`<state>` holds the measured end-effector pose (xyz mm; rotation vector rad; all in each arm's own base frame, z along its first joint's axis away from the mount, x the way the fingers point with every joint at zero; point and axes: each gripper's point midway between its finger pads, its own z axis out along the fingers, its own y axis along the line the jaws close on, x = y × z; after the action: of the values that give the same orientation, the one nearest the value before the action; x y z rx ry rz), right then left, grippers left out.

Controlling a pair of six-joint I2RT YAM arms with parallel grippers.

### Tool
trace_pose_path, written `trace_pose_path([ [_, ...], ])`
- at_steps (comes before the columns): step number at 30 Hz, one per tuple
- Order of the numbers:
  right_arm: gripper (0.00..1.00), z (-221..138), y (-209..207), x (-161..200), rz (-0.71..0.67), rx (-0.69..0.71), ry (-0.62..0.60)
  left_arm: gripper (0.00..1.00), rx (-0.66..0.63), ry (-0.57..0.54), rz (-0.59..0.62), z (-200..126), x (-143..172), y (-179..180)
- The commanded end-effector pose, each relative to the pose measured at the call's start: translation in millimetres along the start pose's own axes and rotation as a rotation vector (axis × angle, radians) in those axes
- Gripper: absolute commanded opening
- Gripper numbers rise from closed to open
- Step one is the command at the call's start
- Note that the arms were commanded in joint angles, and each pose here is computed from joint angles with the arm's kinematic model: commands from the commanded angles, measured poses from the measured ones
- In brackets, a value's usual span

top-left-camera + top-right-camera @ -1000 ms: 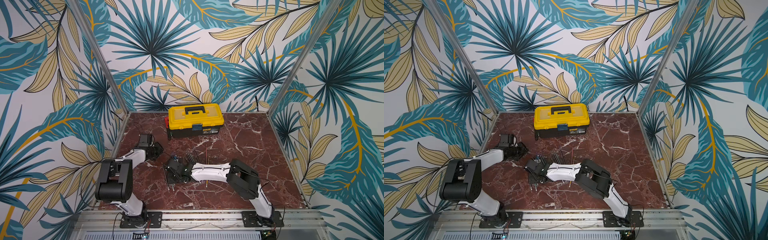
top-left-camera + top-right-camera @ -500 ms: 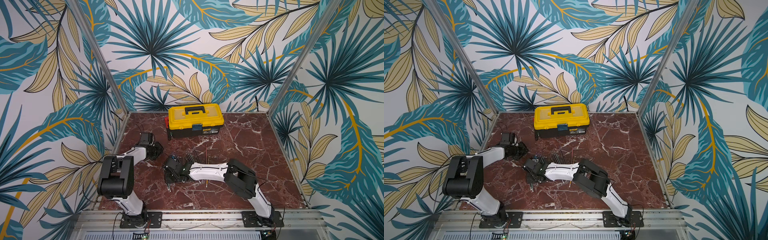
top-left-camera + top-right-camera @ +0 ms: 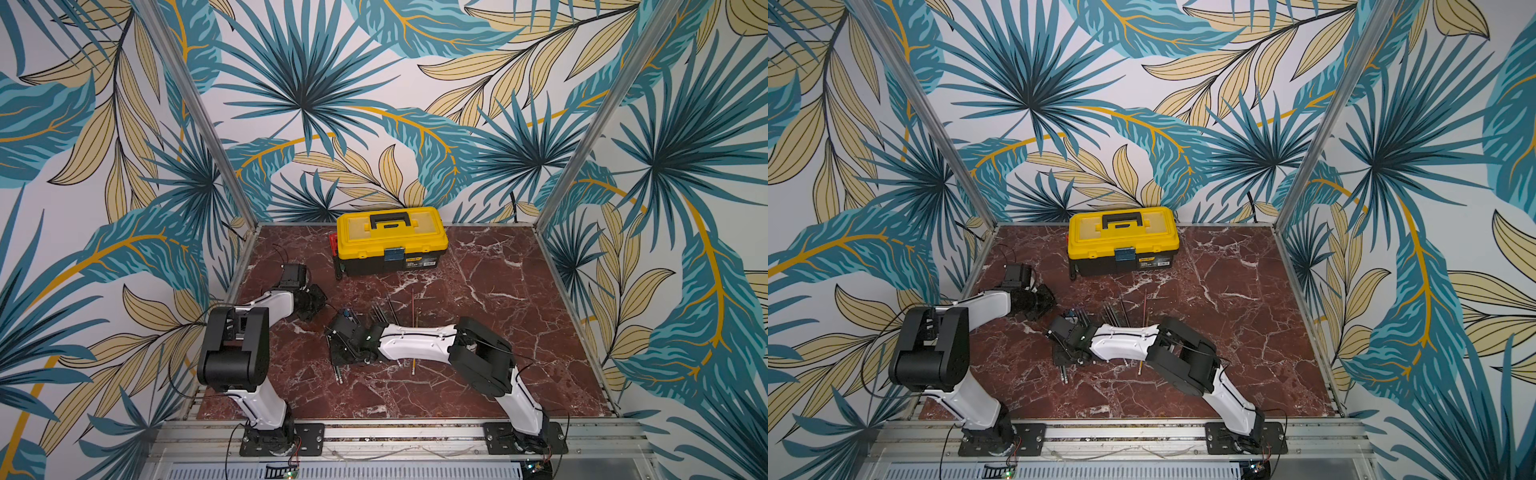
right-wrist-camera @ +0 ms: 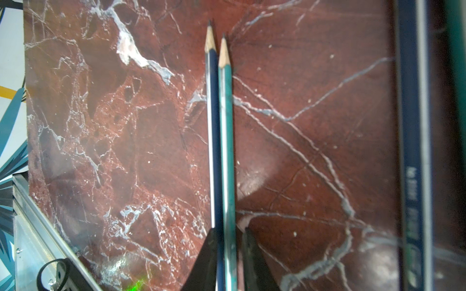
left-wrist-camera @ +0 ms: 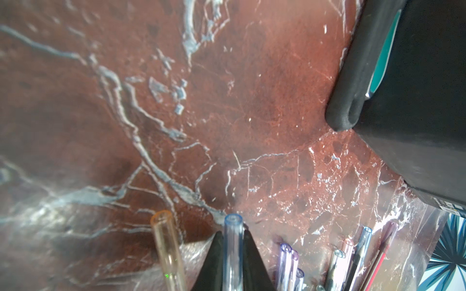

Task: Remove the protective cover of the pencils
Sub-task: Place the protective sleeve at the center of the board.

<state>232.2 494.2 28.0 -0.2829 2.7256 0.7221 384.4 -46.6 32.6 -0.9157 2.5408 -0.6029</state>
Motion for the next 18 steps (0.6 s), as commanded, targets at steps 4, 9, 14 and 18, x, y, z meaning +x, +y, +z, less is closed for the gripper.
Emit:
trace_pose_path([
  [4,0.24,-28,1,-10,-0.034,0.009,-0.036,0.18,-0.025,0.0,0.02,0,-6,-3],
  [9,0.24,-48,-4,-19,-0.052,0.04,-0.08,0.2,-0.03,-0.002,0.022,-1,-7,-3],
  [14,0.25,-66,-24,-26,-0.051,0.1,-0.128,0.2,-0.032,-0.004,0.022,-3,-7,-3],
  [18,0.26,-73,-39,-27,-0.066,0.157,-0.147,0.2,-0.027,-0.001,0.027,-3,-6,-4],
])
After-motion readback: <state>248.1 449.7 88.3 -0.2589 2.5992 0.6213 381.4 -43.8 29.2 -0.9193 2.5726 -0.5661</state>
